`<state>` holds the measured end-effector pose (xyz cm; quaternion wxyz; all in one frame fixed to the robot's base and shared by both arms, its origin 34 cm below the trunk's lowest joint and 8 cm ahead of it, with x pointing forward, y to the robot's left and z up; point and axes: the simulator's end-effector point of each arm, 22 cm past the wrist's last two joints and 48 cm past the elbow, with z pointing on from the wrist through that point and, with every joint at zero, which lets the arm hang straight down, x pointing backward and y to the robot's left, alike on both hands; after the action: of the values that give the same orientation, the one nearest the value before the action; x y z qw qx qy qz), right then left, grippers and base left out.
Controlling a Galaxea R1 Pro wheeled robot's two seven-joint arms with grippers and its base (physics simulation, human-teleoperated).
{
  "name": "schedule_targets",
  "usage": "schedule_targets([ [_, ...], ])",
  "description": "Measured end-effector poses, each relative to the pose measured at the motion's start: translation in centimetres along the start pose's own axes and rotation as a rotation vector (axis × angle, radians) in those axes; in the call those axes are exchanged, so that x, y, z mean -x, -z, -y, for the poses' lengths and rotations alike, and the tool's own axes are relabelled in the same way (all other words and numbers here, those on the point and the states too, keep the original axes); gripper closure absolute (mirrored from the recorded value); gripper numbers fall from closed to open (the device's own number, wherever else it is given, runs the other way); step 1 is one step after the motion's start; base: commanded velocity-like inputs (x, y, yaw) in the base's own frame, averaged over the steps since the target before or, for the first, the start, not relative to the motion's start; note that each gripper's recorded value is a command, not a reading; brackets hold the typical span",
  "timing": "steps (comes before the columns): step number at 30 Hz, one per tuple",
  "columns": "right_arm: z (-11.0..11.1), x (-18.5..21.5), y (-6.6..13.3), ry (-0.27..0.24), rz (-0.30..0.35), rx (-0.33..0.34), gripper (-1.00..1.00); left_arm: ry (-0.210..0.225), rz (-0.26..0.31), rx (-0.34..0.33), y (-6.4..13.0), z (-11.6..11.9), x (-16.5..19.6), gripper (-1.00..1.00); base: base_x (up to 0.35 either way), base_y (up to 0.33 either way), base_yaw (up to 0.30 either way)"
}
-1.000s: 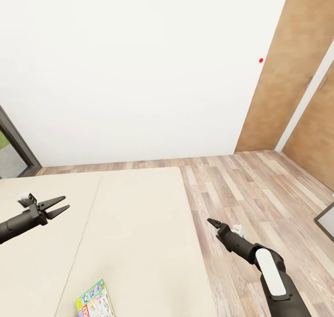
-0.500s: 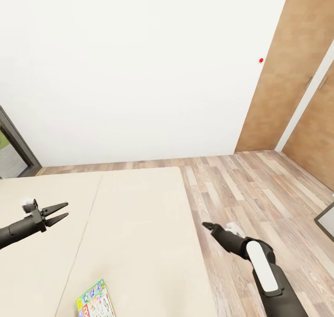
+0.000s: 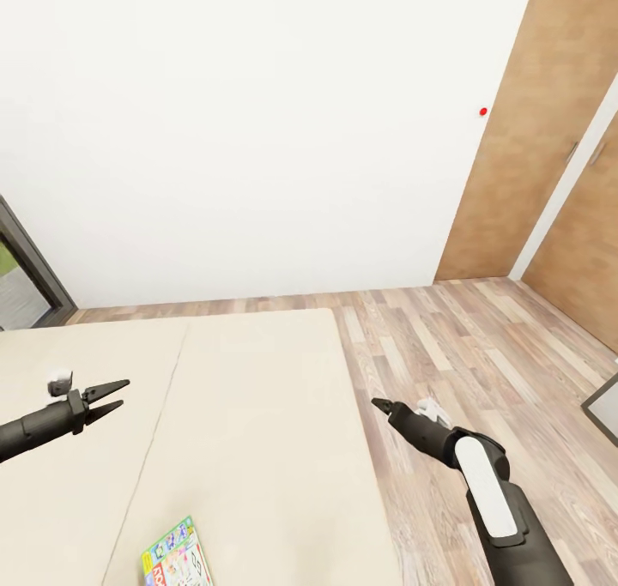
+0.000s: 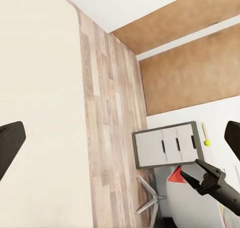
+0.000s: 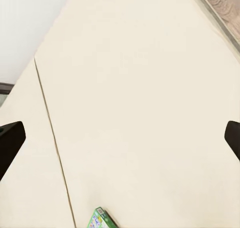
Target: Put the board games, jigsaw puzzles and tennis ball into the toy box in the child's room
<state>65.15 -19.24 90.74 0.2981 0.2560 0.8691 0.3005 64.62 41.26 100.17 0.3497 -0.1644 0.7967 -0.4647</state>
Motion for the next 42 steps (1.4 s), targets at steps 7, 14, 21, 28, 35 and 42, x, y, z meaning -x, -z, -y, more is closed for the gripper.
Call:
schedule_targets([
  [7,-0.62,-0.45,-0.18,0.018,-0.009,0.008,-1.0,0.0,-0.002,0.003,-0.04,-0.05,-0.05,-1.0,-0.051,0.117,0.0],
  [14,-0.69,-0.53,-0.2,0.02,-0.01,0.009,-1.0,0.0,0.002,0.0,0.04,-0.01,0.06,-1.0,-0.013,0.165,0.0],
  [21,-0.73,-0.56,-0.22,0.019,-0.01,0.011,-1.0,0.0,0.003,-0.006,0.05,0.13,0.08,-1.0,-0.001,0.164,0.0],
  [28,-0.76,-0.65,-0.23,0.02,-0.011,0.011,-1.0,-0.001,0.007,-0.012,0.11,0.26,0.19,-1.0,0.0,0.018,0.008],
  [35,-0.76,-0.67,-0.29,0.02,-0.013,0.011,-1.0,0.001,0.008,-0.015,0.07,0.3,0.19,-1.0,-0.083,0.001,0.167],
  [42,-0.77,-0.67,-0.28,0.021,-0.013,0.01,-1.0,0.002,0.008,-0.017,0.09,0.36,0.19,-1.0,-0.106,0.0,0.278],
])
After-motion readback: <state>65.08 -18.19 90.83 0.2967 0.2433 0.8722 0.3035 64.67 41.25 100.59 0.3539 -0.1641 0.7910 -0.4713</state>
